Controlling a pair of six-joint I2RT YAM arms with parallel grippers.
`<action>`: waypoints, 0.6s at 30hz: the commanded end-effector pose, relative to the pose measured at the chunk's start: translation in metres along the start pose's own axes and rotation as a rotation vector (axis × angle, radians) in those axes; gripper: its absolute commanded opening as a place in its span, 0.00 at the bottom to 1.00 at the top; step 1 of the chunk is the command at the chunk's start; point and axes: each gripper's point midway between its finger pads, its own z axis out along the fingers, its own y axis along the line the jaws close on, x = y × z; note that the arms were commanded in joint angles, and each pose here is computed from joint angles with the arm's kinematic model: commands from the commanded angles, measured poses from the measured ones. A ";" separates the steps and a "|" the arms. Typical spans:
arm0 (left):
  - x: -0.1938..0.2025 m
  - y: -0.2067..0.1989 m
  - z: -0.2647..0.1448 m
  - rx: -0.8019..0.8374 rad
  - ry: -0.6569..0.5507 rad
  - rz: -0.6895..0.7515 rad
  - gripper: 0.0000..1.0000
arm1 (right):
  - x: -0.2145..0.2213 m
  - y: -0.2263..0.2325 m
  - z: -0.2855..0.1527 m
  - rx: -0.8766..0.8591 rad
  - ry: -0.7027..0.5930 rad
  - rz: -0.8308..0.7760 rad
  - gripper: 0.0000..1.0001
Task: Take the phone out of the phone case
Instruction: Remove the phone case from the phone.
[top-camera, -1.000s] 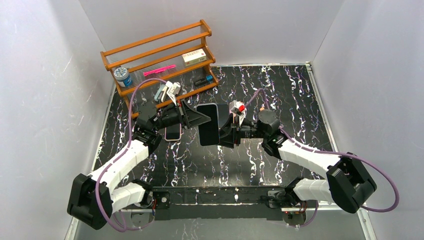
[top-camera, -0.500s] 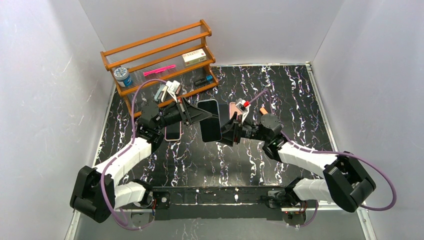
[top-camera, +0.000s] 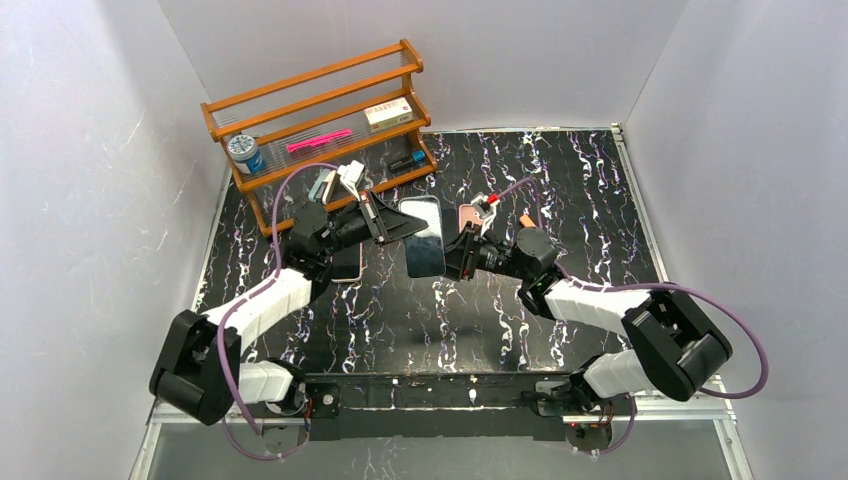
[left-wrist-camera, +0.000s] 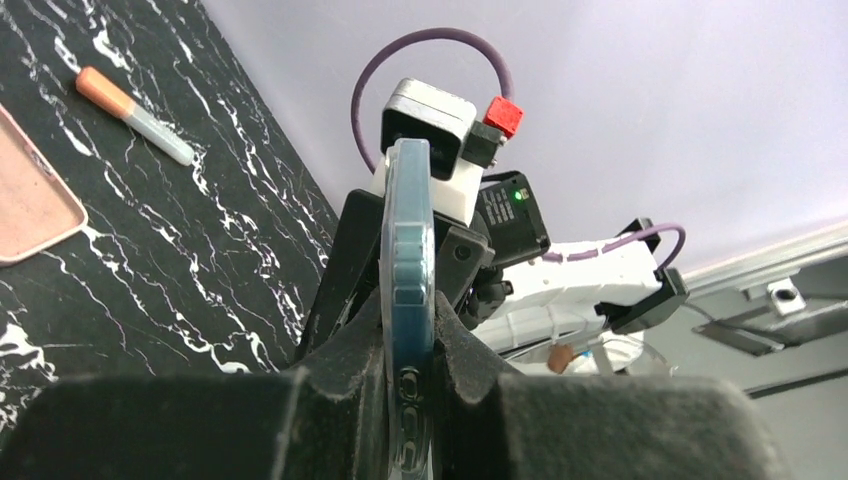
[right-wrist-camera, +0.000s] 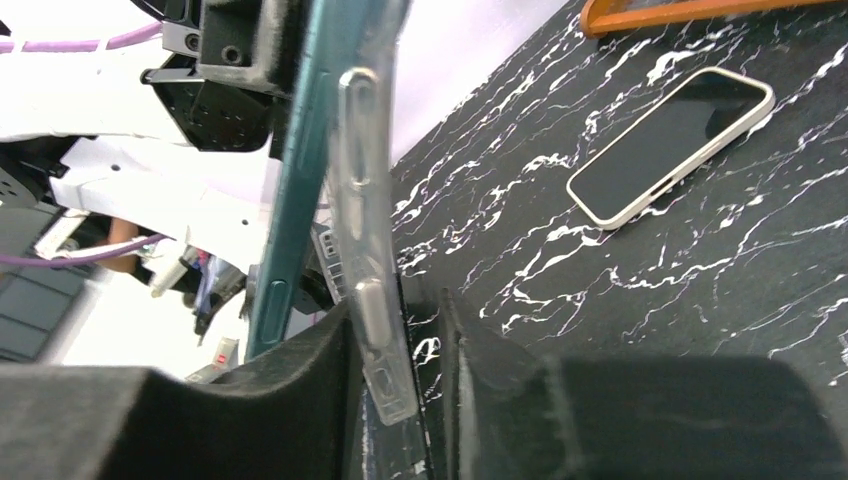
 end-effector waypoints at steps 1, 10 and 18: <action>0.027 0.030 0.013 -0.092 0.067 -0.187 0.08 | -0.064 0.039 0.013 -0.110 -0.226 -0.083 0.35; 0.021 0.080 0.016 -0.275 0.031 -0.236 0.61 | -0.044 0.000 0.003 0.070 -0.195 0.039 0.04; 0.006 0.110 -0.002 -0.563 0.025 -0.074 0.81 | -0.032 -0.027 0.000 0.184 -0.171 0.131 0.01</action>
